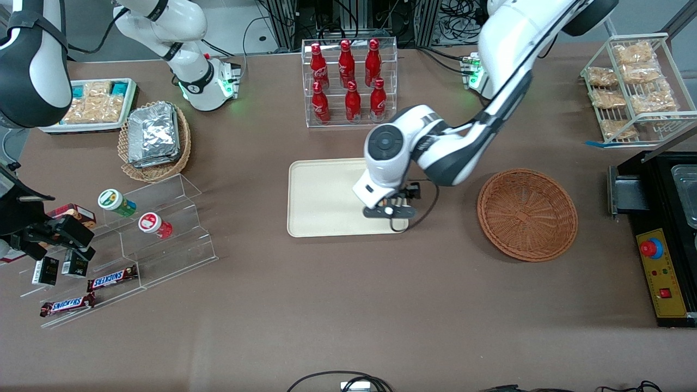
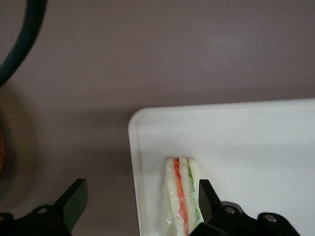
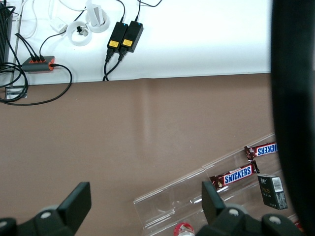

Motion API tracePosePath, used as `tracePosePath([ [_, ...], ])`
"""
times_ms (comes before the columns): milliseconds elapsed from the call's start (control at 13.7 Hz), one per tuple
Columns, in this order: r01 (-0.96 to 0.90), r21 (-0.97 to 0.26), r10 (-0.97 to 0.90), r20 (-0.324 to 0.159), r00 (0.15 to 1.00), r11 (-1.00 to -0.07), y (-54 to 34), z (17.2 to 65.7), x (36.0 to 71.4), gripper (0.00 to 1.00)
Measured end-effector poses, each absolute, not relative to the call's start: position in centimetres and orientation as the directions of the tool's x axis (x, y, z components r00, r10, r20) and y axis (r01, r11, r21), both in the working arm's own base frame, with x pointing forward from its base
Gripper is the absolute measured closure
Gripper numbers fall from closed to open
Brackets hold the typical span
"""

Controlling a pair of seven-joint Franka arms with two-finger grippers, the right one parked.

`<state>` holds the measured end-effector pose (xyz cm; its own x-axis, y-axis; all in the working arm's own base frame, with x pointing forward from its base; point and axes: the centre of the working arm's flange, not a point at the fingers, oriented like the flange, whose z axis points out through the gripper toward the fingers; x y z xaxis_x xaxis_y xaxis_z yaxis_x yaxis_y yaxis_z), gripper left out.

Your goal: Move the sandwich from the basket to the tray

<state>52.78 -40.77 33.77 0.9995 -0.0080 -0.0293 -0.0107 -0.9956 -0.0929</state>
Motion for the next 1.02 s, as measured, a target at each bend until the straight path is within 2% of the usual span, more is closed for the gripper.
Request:
tracePosePath([
  [220, 0.104, -0.087, 0.100, 0.042, 0.994, -0.991, -35.0, 38.4, 56.5, 0.00],
  [366, 0.170, -0.109, 0.164, 0.061, 0.984, -0.979, -31.1, 40.9, 58.0, 0.00],
  [585, 0.225, -0.146, 0.220, 0.053, 0.974, -0.963, -27.9, 43.7, 59.0, 0.00],
  [1024, 0.162, -0.144, 0.164, 0.001, 0.987, -0.976, -23.7, 46.5, 60.4, 0.00],
])
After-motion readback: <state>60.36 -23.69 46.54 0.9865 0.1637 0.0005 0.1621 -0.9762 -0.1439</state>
